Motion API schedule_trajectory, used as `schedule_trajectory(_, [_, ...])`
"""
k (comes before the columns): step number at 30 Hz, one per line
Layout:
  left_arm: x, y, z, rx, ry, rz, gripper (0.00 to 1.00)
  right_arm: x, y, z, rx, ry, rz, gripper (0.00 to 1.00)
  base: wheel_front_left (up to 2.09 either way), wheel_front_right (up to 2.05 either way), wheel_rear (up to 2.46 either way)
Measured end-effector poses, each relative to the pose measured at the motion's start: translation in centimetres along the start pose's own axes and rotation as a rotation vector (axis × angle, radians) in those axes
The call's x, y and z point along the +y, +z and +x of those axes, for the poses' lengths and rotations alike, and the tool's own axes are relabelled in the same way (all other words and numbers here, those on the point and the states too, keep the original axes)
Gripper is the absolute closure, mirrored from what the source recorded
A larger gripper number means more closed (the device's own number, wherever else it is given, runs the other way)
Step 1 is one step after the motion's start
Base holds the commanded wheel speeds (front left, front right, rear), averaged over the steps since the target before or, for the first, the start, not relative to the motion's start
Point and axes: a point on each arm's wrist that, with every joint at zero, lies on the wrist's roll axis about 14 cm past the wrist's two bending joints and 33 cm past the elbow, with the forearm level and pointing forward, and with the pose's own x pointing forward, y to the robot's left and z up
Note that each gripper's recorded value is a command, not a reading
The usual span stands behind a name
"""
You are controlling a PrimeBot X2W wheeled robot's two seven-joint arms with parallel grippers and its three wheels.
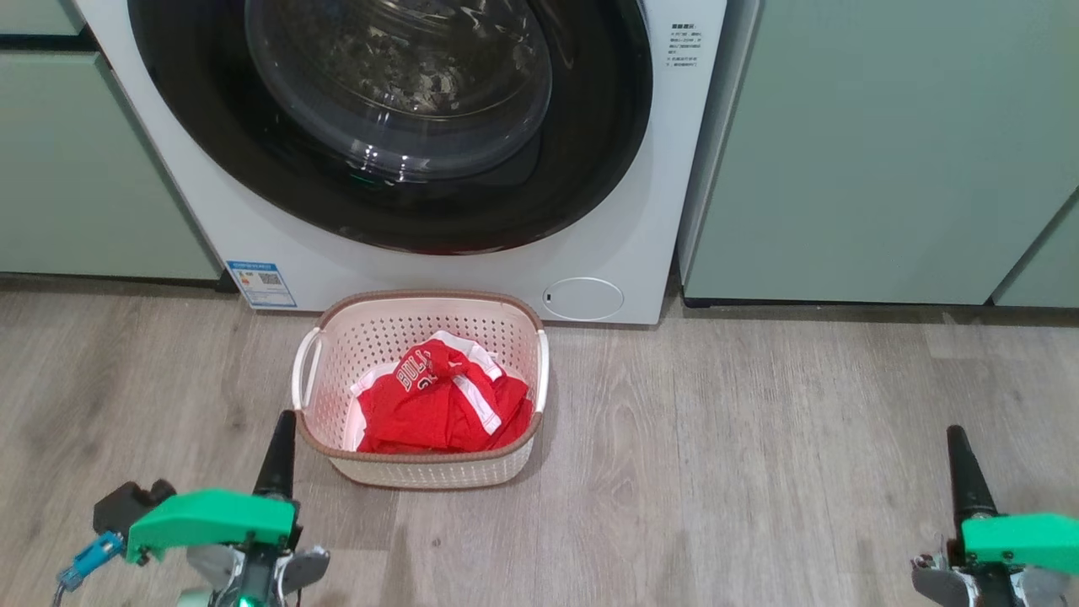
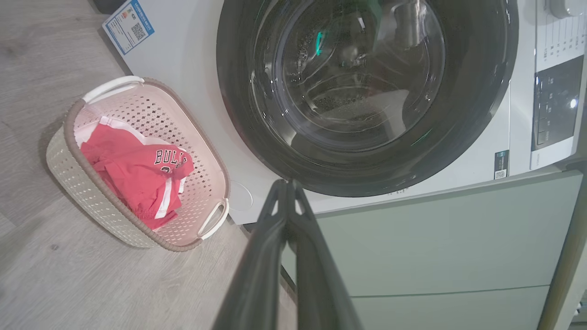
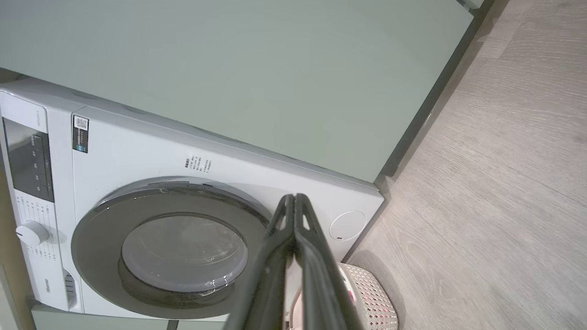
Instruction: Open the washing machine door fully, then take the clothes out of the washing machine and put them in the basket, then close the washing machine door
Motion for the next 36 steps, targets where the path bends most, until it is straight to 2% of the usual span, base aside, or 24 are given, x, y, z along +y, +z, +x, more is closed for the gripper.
schedule_trajectory(36, [-3.0, 1.7, 0.1, -0.008, -0.115, -0.354, 1.00, 2.5, -0.5, 1.2, 0.054, 0.077, 0.343, 1.00, 0.00, 0.00, 0.00])
